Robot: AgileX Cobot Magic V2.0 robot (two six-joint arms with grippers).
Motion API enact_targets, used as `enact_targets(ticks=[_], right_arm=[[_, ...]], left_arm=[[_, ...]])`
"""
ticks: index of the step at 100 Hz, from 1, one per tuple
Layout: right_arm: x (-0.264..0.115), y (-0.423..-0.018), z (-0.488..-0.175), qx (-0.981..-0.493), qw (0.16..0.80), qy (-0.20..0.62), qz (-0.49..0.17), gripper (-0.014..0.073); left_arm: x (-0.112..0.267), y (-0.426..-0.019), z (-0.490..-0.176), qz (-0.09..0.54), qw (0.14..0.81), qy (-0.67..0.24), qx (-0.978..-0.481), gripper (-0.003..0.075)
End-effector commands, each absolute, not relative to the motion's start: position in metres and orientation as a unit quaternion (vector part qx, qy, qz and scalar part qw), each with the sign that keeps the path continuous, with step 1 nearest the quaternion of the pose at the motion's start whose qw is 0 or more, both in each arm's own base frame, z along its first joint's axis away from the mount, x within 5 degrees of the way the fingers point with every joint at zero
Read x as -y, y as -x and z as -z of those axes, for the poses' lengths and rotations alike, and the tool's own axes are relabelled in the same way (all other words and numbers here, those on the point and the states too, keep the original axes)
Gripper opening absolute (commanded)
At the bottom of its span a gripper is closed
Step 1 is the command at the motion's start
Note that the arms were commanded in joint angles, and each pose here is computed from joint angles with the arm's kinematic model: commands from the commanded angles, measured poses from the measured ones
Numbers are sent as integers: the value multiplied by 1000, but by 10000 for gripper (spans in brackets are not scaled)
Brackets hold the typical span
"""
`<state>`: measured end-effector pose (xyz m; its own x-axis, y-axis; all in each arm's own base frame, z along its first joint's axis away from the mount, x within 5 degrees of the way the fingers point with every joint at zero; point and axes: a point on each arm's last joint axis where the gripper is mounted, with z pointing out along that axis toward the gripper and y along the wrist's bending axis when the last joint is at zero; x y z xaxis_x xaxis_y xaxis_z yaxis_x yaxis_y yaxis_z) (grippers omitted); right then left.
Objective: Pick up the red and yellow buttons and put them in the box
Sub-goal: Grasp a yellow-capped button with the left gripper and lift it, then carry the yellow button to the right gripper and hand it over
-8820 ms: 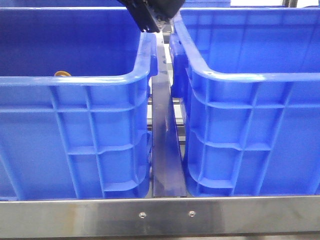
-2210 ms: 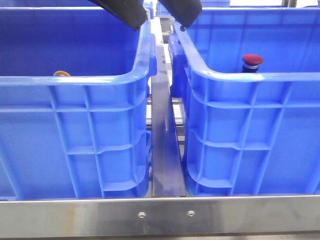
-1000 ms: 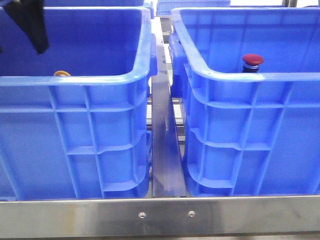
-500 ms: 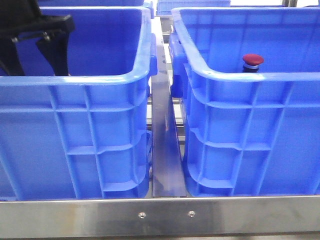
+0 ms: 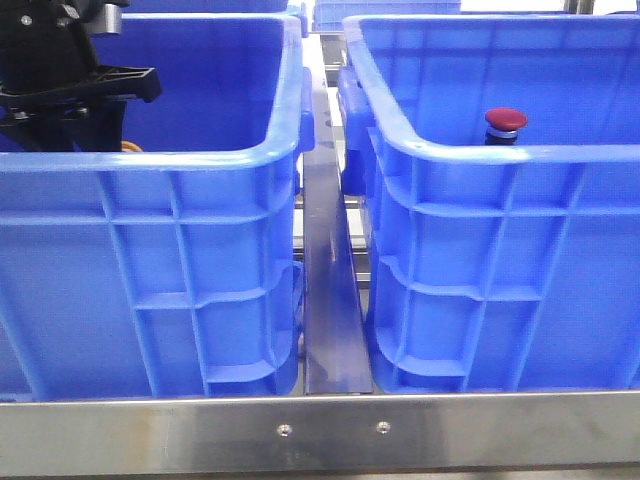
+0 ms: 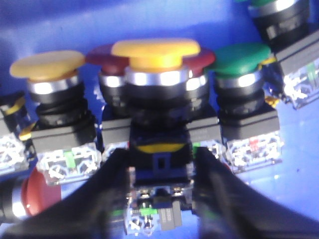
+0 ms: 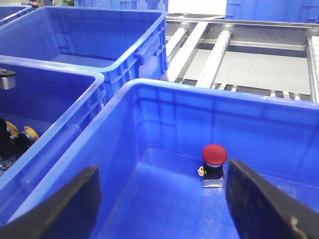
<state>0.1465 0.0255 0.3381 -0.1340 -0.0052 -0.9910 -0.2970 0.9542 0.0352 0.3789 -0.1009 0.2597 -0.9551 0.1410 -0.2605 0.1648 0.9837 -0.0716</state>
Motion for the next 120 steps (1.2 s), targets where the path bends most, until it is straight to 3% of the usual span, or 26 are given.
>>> enact_targets(ticks=[1, 17, 41, 64, 120], right_arm=[[-24, -146, -348, -732, 667, 90, -107, 545], [-24, -146, -348, -732, 667, 90, -107, 545], [-23, -146, -348, -732, 667, 90, -107, 545], [-23, -146, -348, -732, 667, 90, -107, 545], [-23, -146, -348, -732, 667, 88, -108, 545]], left_arm=[[101, -376, -291, 61, 178, -75, -979, 53], [100, -370, -308, 63, 207, -89, -972, 22], [97, -341, -369, 95, 310, -110, -940, 22], [111, -304, -411, 179, 359, -180, -898, 22], [206, -232, -405, 230, 295, -387, -843, 22]])
